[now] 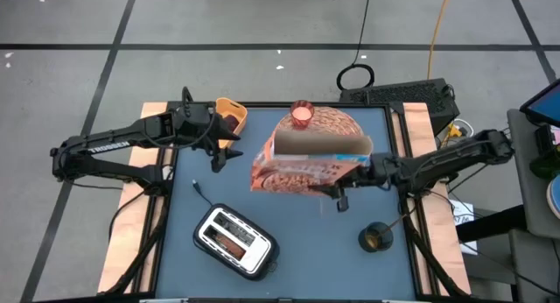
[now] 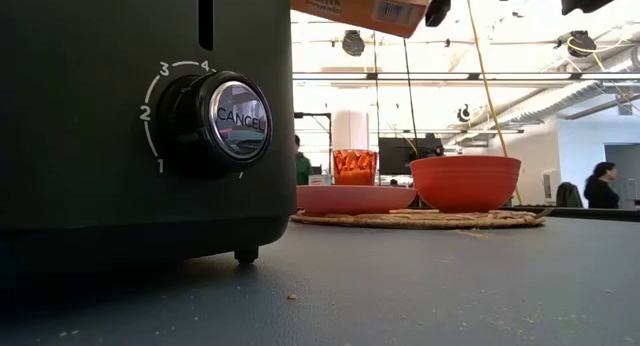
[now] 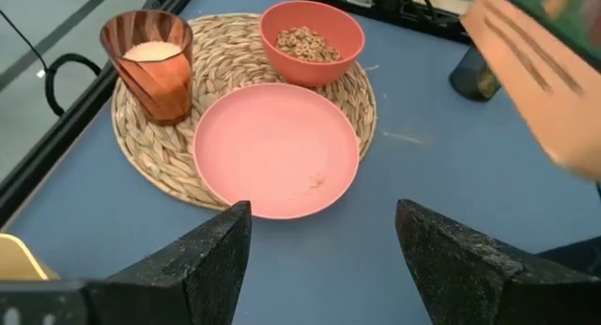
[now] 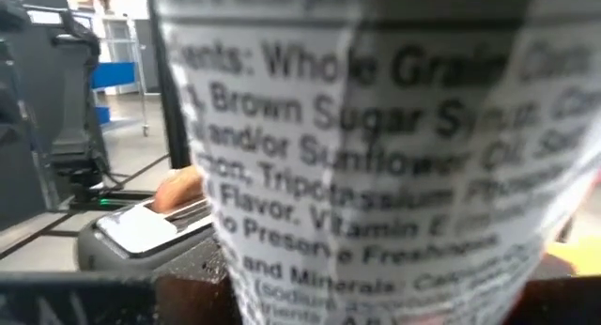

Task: Arrange a breakfast setting
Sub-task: Pour the cereal from the cereal box into the red bowl

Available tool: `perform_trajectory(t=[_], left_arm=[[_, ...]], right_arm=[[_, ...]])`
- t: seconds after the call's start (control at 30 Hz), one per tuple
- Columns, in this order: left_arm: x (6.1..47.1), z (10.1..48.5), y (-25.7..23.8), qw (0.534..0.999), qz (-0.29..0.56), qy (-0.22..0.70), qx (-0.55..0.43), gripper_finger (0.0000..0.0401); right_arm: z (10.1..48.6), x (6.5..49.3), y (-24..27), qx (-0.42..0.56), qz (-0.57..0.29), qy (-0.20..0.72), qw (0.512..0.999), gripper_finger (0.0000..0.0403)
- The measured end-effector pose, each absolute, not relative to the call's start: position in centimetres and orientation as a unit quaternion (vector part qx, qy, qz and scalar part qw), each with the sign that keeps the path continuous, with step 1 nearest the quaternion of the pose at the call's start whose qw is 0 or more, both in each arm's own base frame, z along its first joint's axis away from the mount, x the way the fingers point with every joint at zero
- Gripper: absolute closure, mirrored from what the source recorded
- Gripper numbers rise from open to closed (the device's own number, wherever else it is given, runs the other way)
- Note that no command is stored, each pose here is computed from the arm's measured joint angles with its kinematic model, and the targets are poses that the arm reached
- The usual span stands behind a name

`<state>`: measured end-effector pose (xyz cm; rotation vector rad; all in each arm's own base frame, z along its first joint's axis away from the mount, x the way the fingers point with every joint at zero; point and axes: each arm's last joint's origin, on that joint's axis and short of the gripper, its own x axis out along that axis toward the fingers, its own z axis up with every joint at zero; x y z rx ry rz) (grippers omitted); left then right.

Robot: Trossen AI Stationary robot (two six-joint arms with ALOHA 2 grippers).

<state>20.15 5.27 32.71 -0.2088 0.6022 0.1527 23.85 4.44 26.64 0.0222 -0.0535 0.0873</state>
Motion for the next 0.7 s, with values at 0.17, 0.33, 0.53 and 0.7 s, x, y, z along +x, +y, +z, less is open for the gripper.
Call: perform_trajectory(t=[0.17, 0.33, 0.53, 0.7], left_arm=[[20.2, 32.7, 5.3, 0.943, 0.084, 0.293, -0.13, 0.0135], [20.2, 32.7, 5.3, 0.942, 0.087, 0.292, -0.143, 0.0135], [20.3, 32.9, 5.3, 0.943, 0.09, 0.282, -0.153, 0.0135], [20.3, 32.9, 5.3, 0.944, 0.089, 0.28, -0.153, 0.0135]], right_arm=[[25.1, 24.8, 6.9, 0.009, 0.05, -0.015, 0.999, 0.0207], [23.3, 25.3, 8.7, -0.02, 0.018, 0.014, 1.0, 0.0207], [21.4, 25.8, 9.7, -0.045, 0.004, 0.051, 0.998, 0.0207], [19.9, 26.3, 10.0, -0.057, 0.006, 0.081, 0.995, 0.0207]])
